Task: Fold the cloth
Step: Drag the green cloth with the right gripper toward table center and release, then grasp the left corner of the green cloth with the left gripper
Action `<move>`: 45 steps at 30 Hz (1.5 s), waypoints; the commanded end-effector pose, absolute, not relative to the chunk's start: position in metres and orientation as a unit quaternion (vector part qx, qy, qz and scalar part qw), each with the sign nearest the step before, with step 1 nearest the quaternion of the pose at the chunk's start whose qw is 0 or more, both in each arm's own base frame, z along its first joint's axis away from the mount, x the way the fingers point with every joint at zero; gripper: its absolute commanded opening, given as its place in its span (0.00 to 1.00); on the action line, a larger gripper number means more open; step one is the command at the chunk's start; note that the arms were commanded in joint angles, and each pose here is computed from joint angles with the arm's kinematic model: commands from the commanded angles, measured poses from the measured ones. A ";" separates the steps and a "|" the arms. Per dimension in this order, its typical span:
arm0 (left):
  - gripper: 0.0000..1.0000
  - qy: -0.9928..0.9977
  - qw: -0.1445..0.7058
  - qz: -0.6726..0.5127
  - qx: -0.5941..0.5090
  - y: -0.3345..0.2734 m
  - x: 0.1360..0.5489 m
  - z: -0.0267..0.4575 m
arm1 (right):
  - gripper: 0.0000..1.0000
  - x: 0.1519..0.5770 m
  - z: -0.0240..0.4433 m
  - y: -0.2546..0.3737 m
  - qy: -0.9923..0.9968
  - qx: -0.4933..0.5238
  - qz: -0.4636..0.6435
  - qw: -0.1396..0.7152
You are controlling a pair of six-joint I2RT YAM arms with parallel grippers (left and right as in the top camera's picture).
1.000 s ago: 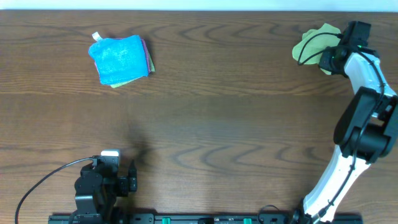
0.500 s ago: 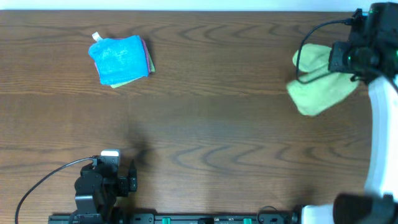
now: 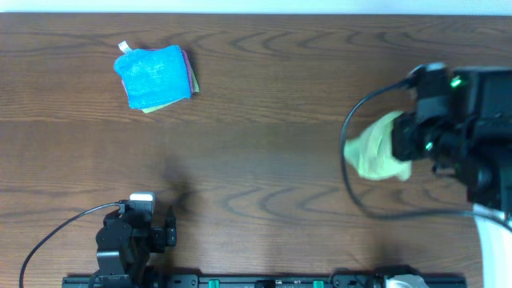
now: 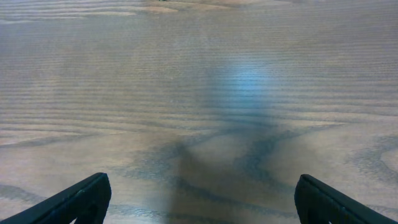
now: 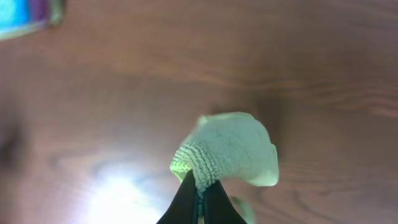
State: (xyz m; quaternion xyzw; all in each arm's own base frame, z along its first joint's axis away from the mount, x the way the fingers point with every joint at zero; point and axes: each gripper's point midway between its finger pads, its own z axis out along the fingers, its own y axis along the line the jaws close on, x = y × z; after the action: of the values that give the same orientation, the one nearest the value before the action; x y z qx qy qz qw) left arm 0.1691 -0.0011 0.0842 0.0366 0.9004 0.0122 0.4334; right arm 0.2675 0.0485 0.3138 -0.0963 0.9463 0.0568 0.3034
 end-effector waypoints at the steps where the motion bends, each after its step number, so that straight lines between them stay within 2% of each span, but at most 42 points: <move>1: 0.95 0.915 0.400 0.015 0.038 0.000 0.162 0.061 | 0.01 0.251 0.317 0.079 0.939 -0.135 0.088 0.302; 13: 0.96 0.915 0.400 0.015 0.038 0.000 0.162 0.061 | 0.01 0.243 0.308 0.212 0.909 -0.245 0.191 0.278; 19: 0.95 0.915 0.400 0.015 0.038 0.000 0.162 0.061 | 0.01 0.273 0.279 0.281 0.890 -0.288 0.239 0.260; 23: 0.95 0.915 0.401 0.015 0.038 0.000 0.162 0.061 | 0.01 0.314 0.237 0.250 0.928 -0.239 0.145 0.245; 27: 0.95 0.915 0.400 0.015 0.038 0.000 0.162 0.061 | 0.01 0.378 0.230 0.147 0.951 -0.095 -0.025 0.294; 28: 0.96 0.915 0.400 0.015 0.038 0.000 0.162 0.061 | 0.04 0.390 0.233 0.120 0.949 -0.059 -0.051 0.305; 29: 0.95 0.915 0.400 0.015 0.038 0.000 0.162 0.061 | 0.20 0.400 0.236 0.091 0.948 -0.023 -0.068 0.311; 30: 0.95 0.915 0.400 0.015 0.038 0.000 0.162 0.061 | 0.51 0.405 0.236 0.072 0.948 0.001 -0.074 0.310; 31: 0.96 0.915 0.400 0.015 0.038 0.000 0.162 0.061 | 0.64 0.408 0.235 0.052 0.949 0.025 -0.072 0.305; 32: 0.96 0.915 0.400 0.015 0.038 0.000 0.162 0.061 | 0.71 0.407 0.232 0.039 0.952 0.041 -0.063 0.296; 34: 0.95 0.915 0.401 0.015 0.038 0.000 0.162 0.061 | 0.99 0.404 0.227 0.027 0.958 0.057 -0.039 0.278; 40: 0.95 0.914 0.403 0.009 0.040 -0.002 0.163 0.062 | 0.99 0.389 0.218 0.021 0.968 0.065 -0.025 0.242; 45: 0.95 0.893 0.443 -0.069 0.037 -0.026 0.175 0.081 | 0.98 0.382 0.208 0.050 0.973 0.050 0.076 0.211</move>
State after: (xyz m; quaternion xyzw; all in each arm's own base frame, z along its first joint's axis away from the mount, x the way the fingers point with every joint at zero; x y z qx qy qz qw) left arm 0.1743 -0.0091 0.0829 0.0387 0.8960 -0.0124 0.4422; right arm 0.3871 0.0333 0.2080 0.0504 0.9740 0.0119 0.2204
